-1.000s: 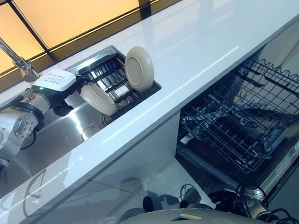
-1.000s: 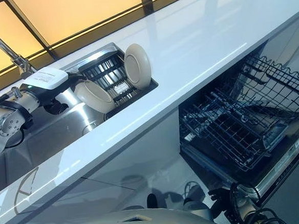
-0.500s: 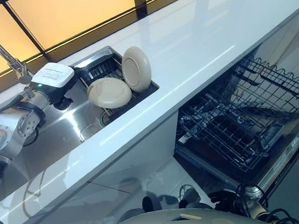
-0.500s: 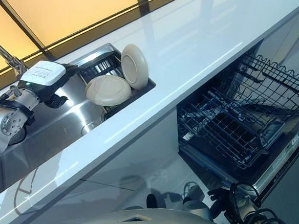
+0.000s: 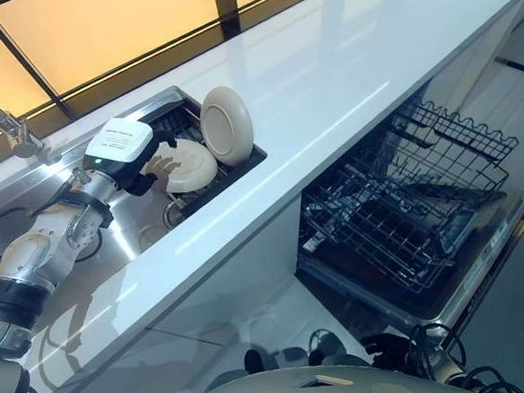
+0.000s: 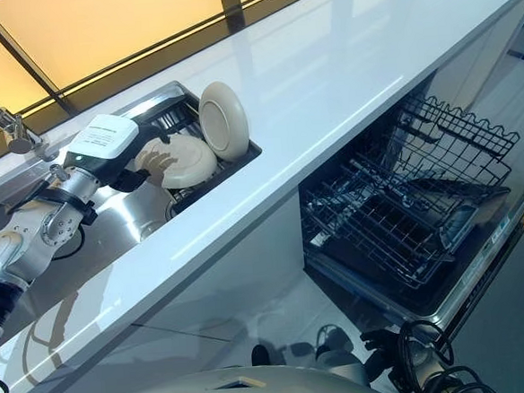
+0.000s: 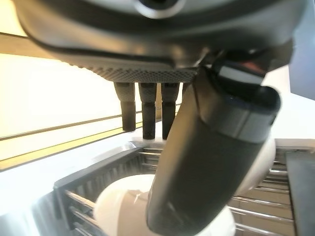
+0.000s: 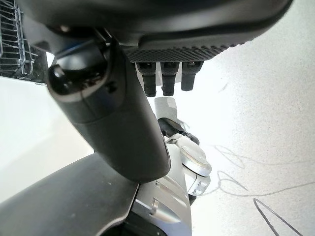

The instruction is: Pick up plates and place into dishwasher.

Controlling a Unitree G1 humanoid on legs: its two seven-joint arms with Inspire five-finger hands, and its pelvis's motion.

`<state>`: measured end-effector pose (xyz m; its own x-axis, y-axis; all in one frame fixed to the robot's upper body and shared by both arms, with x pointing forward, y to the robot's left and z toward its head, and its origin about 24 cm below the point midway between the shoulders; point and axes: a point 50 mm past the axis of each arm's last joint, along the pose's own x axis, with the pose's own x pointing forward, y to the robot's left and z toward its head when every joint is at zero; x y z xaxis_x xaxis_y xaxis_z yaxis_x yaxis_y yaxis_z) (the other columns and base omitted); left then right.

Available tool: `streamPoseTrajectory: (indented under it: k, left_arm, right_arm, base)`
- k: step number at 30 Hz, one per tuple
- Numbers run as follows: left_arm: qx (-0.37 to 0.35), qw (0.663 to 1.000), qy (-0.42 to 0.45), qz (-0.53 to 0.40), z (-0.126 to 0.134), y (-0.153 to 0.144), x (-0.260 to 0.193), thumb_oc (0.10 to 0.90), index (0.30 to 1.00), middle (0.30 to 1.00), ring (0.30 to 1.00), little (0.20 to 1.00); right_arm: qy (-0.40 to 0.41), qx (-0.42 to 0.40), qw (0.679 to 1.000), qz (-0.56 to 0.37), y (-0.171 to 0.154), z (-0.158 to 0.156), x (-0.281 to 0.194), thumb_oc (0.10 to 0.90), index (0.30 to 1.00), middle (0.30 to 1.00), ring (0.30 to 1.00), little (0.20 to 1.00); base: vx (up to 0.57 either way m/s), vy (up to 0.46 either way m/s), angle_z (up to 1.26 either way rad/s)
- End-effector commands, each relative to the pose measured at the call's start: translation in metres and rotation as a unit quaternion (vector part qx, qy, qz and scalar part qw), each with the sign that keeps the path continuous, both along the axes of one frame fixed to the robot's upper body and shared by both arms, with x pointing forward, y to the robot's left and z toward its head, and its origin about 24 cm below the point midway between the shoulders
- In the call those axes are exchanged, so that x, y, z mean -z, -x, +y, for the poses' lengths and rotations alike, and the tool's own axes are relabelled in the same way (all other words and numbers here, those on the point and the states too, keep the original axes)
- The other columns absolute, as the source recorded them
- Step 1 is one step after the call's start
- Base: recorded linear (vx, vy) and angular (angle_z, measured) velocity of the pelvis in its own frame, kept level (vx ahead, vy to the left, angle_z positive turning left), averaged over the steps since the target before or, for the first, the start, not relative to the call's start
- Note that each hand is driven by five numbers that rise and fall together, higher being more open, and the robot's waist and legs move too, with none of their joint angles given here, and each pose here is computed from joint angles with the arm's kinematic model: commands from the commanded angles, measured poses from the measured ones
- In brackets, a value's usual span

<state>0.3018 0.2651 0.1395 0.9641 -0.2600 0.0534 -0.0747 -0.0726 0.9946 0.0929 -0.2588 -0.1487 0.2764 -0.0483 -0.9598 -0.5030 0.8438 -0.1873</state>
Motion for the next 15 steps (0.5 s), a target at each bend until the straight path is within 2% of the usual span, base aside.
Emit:
streamPoseTrajectory:
  k: [1, 15]
  left_arm:
    - [-0.023, 0.991, 0.013, -0.133, 0.0028, -0.0211, -0.0692, 0.8, 0.9, 0.9, 0.9, 0.9]
    - [-0.034, 0.995, -0.066, -0.073, -0.0035, -0.0268, -0.0652, 0.8, 0.9, 0.9, 0.9, 0.9]
  right_arm:
    - [-0.018, -0.013, 1.0, -0.011, -0.0057, 0.0067, 0.0003, 0.8, 0.9, 0.9, 0.9, 0.9]
    - [-0.017, -0.007, 1.0, -0.017, -0.0085, 0.0068, 0.0004, 0.8, 0.9, 0.9, 0.9, 0.9]
  base:
    - [0.0, 0.0, 0.0]
    - [0.0, 0.0, 0.0]
